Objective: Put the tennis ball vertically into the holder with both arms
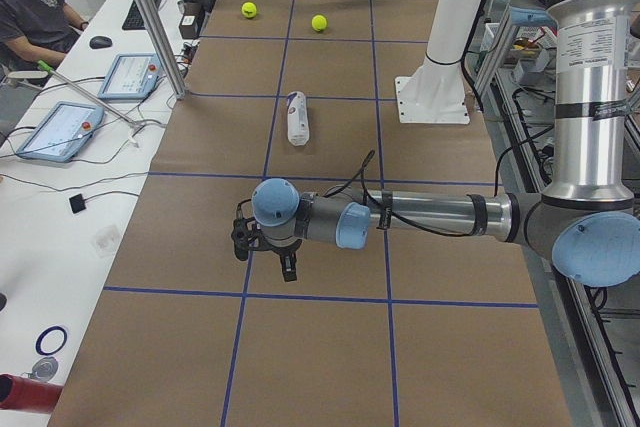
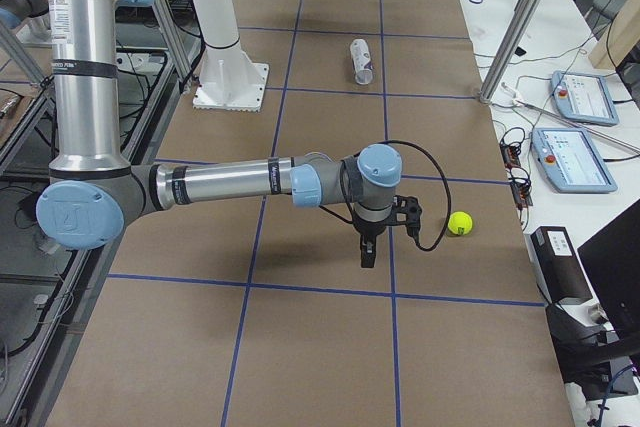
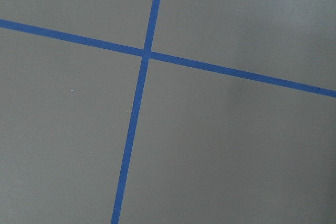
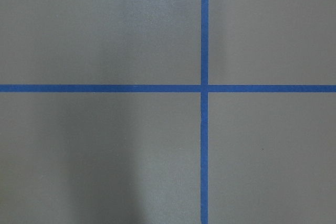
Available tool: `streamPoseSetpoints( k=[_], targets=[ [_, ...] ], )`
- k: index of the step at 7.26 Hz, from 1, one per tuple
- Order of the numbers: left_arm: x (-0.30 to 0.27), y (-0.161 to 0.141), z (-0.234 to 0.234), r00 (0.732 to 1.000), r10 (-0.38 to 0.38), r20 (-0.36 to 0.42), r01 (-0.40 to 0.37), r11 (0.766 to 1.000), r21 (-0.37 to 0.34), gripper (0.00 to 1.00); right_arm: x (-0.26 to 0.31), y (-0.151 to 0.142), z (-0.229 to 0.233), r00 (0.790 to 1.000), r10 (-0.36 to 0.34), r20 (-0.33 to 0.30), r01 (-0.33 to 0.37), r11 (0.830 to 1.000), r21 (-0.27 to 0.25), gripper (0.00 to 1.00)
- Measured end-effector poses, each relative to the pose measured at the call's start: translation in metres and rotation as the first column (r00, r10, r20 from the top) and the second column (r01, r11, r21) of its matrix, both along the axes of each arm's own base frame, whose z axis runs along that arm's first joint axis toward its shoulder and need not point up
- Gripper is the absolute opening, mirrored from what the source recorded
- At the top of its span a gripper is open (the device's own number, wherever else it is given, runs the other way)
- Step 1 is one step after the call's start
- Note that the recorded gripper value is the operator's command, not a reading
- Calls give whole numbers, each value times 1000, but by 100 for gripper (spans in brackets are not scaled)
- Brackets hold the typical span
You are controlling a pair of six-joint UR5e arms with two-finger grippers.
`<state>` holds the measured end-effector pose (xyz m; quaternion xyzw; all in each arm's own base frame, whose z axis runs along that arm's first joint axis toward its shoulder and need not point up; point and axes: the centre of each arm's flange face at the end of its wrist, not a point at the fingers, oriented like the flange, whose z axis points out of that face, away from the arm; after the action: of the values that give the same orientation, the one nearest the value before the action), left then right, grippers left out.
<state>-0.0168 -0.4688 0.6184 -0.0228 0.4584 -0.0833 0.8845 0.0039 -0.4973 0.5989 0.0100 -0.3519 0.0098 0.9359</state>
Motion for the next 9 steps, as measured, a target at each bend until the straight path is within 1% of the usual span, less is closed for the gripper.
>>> streamPoseSetpoints(
  k=[2, 3, 4, 5, 6, 7, 8, 9],
  targets=[
    [2, -1, -4, 1000, 6, -2, -6, 1000, 13, 99, -1, 3, 0, 1000, -1, 9, 1, 1000, -3, 99],
    [14, -2, -14, 1000, 31, -4, -30, 999, 32, 99, -1, 8, 0, 1000, -3, 18, 3, 1000, -6, 99],
    [42, -8, -32, 996, 87, -4, -86, 994, 72, 97, -1, 12, 0, 1000, -3, 24, 4, 1000, -7, 99],
    [74, -17, -58, 989, 147, -4, -145, 980, 134, 90, -1, 14, 0, 1000, -4, 28, 4, 1000, -8, 99],
    [98, -29, -90, 982, 189, -7, -183, 959, 215, 82, -1, 15, 0, 1000, -4, 30, 5, 1000, -9, 99],
    [122, -38, -126, 973, 229, -11, -215, 927, 307, 83, -1, 15, 0, 999, -5, 32, 5, 1000, -10, 99],
    [150, -44, -160, 961, 275, -12, -247, 879, 407, 85, -1, 16, 0, 999, -5, 36, 6, 1000, -11, 99],
    [180, -50, -193, 951, 308, 2, -267, 823, 502, 83, -1, 16, 0, 999, -5, 40, 6, 1000, -12, 99]
  ],
)
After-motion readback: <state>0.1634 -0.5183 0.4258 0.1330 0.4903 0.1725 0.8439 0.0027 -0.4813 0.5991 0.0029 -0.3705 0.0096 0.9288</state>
